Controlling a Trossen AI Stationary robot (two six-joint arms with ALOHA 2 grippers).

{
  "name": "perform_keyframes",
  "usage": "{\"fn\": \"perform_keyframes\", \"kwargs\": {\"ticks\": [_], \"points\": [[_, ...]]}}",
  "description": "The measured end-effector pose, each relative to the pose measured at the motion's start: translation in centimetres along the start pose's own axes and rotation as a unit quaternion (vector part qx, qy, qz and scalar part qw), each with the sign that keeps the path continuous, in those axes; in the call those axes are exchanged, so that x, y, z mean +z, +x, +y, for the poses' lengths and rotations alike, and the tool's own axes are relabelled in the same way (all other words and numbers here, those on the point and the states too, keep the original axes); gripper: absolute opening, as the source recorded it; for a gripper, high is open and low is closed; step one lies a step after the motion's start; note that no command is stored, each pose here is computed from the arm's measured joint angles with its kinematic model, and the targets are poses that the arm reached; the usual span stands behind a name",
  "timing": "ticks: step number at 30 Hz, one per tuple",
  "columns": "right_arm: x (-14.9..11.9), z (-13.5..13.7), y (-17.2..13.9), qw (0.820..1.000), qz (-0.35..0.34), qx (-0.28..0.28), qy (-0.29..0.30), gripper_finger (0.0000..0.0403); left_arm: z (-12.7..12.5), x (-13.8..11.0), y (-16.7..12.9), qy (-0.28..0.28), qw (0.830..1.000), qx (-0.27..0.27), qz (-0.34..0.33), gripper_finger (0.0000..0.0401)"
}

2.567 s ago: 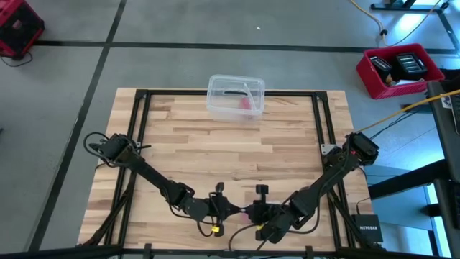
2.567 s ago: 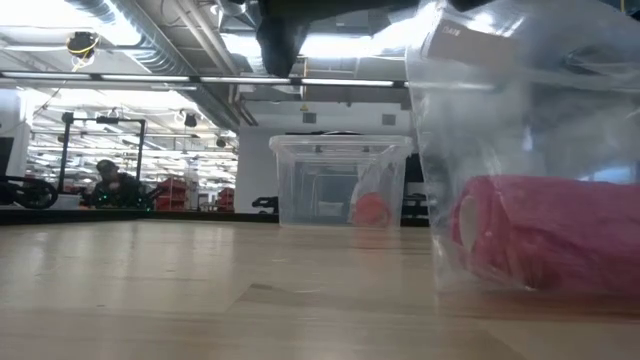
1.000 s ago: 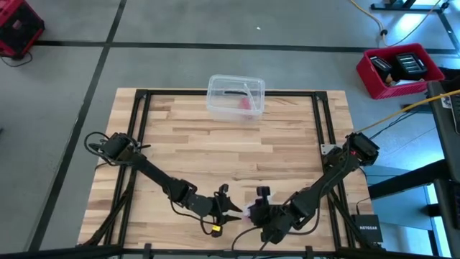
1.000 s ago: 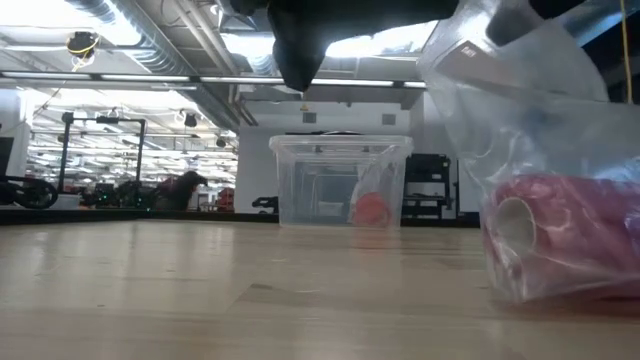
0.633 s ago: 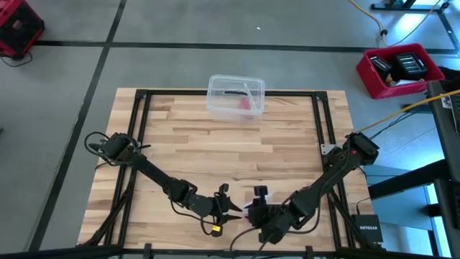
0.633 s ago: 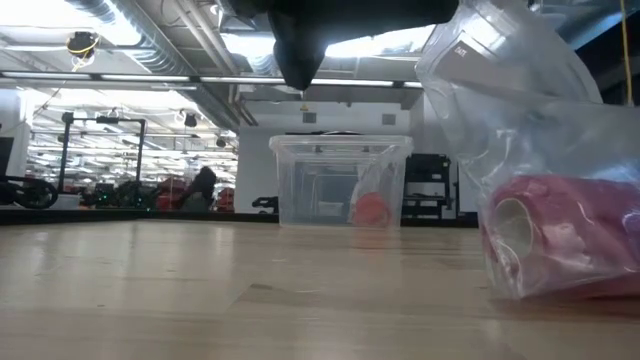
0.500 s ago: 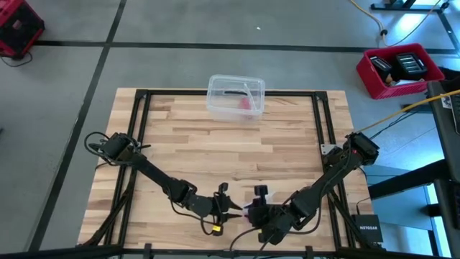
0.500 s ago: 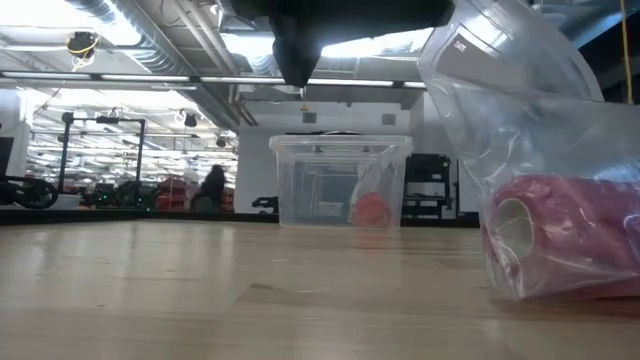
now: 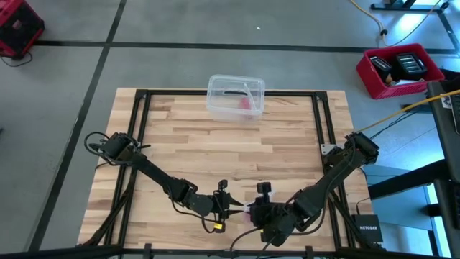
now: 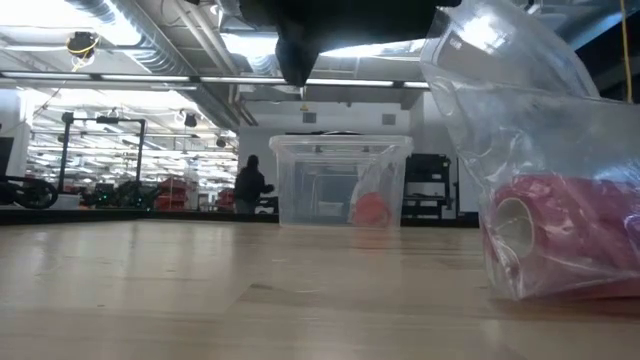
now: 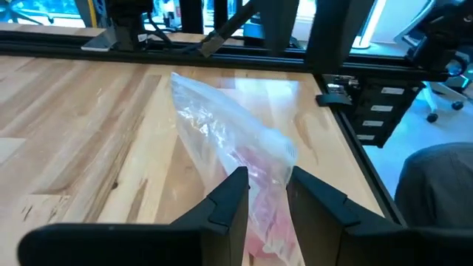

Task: Roll bandage
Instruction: Close the transparent zip bag

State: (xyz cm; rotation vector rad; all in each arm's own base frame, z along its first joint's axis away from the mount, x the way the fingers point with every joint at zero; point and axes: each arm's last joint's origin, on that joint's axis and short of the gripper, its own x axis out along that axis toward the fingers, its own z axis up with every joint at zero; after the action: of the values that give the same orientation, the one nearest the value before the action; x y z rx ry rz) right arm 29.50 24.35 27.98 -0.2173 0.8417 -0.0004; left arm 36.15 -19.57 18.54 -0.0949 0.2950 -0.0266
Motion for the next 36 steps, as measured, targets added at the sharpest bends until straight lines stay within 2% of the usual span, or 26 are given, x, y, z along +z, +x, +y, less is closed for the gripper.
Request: {"fn": "perform_keyframes", "kwargs": {"ticks": [11, 18, 24, 28, 33, 36], "points": [[-0.3, 0.9, -2.1, 1.0, 0.005, -0.025, 0.001, 0.009, 0.4, 0.2, 0.1, -0.025, 0.999, 0.041, -0.014, 0.0085], [-0.6, 1.2, -2.5, 0.999, -0.007, -0.047, 0.004, 0.009, 0.4, -0.6, 0.4, -0.037, 0.999, 0.04, -0.001, 0.0058], [-1.2, 1.4, -2.0, 0.998, -0.005, -0.054, 0.009, 0.009, 0.3, -0.7, 0.5, -0.036, 0.998, 0.041, -0.003, 0.0036], [-1.8, 1.4, -1.5, 0.998, -0.001, -0.063, 0.013, 0.009, 0.3, -0.6, 0.5, -0.034, 0.999, 0.042, -0.006, 0.0005], [-2.6, 1.7, -0.5, 0.998, -0.004, -0.064, -0.012, 0.009, 0.1, -0.2, 0.1, -0.009, 0.999, 0.038, -0.007, 0.0001], [-1.9, 1.7, -0.1, 0.999, -0.023, -0.043, -0.016, 0.009, -0.6, 0.7, -0.8, 0.009, 0.999, 0.026, -0.019, 0.0001]]}}
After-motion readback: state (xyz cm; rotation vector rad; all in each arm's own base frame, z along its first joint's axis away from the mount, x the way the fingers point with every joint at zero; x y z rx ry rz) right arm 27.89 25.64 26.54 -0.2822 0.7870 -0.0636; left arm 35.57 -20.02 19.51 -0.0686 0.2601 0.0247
